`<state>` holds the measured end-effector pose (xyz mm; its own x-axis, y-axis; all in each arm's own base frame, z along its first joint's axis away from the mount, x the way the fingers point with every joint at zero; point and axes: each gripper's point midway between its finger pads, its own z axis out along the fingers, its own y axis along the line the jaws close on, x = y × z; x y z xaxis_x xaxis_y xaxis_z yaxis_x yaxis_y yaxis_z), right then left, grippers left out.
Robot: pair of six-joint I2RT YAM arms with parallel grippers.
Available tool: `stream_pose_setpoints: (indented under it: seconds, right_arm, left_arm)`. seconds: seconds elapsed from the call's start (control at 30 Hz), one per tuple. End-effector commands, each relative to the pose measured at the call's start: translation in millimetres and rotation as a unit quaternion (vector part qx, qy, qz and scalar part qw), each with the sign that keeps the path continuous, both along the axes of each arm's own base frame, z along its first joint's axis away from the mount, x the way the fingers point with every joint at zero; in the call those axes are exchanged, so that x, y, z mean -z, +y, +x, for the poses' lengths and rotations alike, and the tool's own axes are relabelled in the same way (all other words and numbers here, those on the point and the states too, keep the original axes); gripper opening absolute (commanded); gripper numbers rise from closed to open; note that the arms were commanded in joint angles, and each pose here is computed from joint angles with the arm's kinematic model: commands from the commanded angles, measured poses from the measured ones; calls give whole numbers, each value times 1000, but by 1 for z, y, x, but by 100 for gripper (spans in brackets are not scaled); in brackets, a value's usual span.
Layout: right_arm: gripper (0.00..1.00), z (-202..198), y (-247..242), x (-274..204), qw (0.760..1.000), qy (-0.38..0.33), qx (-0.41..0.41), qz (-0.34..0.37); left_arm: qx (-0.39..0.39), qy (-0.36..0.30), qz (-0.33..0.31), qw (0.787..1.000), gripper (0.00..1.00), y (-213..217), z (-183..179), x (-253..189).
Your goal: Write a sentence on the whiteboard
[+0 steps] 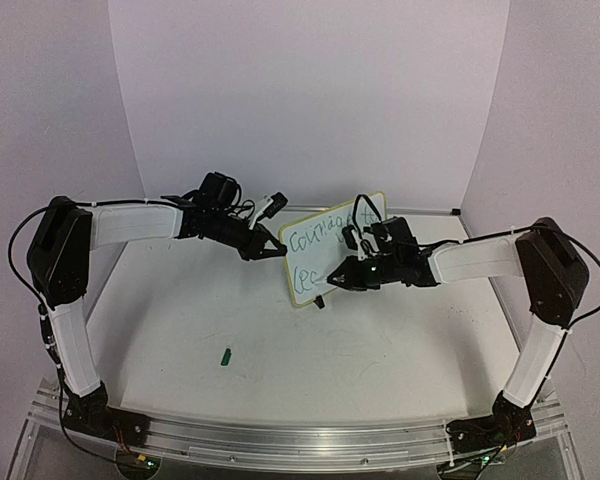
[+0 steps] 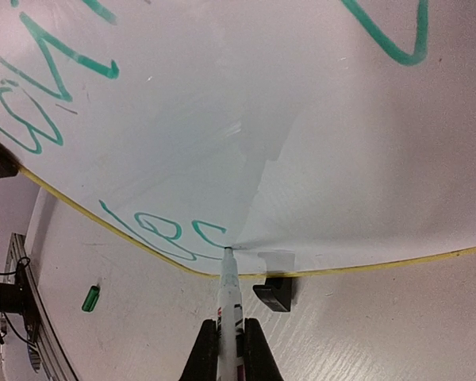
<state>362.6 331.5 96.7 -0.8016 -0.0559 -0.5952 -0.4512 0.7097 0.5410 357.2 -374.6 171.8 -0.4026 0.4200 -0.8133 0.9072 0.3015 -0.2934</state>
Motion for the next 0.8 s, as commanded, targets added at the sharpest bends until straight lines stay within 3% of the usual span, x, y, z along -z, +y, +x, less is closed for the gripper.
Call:
stream_pose_setpoints:
  seconds: [0.0,0.47,0.77]
  right_arm:
    - [0,20,-6,-28,998,-49,36,0]
    - [0,24,-2,-70,996,-79,39,33]
    - [0,19,-2,-45,998,-53,30,20]
  left_arm:
    - [19,22,9,1000,0,-5,-13,4]
    - [19,22,7,1000,0,-5,-13,3]
    - [20,22,7,1000,0,-5,-14,2]
